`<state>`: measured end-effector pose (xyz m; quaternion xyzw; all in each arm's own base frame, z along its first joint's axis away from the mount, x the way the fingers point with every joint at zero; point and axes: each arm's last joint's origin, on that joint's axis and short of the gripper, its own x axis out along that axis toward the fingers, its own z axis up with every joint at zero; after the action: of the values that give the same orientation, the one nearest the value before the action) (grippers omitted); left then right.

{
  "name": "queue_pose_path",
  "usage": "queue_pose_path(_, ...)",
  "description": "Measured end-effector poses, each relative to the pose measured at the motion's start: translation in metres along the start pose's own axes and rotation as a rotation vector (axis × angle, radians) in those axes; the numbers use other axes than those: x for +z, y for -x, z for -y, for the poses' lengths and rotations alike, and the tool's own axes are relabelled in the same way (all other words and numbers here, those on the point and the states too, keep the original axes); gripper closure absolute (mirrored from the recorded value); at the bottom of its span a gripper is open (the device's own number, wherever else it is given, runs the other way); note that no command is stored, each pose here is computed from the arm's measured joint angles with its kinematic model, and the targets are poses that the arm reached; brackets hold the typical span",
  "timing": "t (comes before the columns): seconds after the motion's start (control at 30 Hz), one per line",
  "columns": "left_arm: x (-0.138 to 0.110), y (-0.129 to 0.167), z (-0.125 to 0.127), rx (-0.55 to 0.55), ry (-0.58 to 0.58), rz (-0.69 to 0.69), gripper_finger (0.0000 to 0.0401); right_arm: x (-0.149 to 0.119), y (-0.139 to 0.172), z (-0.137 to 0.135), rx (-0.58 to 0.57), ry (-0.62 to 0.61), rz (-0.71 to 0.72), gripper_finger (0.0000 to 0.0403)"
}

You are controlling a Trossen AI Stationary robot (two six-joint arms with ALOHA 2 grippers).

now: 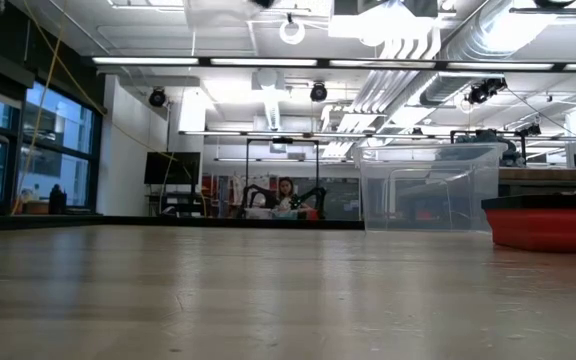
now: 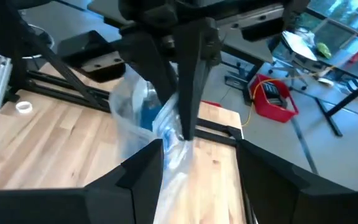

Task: Roll bandage
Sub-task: Put the rolled blue bandage into the transparent zip bag

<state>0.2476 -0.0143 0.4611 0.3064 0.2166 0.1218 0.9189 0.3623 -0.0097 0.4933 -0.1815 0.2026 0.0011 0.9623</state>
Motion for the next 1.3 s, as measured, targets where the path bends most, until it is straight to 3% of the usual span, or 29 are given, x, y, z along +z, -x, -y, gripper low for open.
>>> queue_pose_path(0.23, 0.002, -0.009, 0.004, 0.015, -0.02, -0.01, 0.0401, 0.0, -0.003, -0.009, 0.081, -0.002, -0.002, 0.0208)
queue_pose_path(0.6, 0.004, -0.009, 0.001, 0.054, -0.014, -0.019, 0.0401, -0.003, -0.007, -0.011, 0.085, -0.015, -0.033, 0.0212)
queue_pose_path(1.13, 0.005, -0.008, 0.001, 0.044, -0.01, -0.01, 0.0401, 0.001, -0.008, -0.009, 0.049, -0.013, 0.009, 0.0298)
queue_pose_path(1.3, 0.005, -0.009, 0.002, 0.04, -0.012, -0.012, 0.0401, 0.002, -0.008, -0.008, 0.046, -0.019, 0.017, 0.0353)
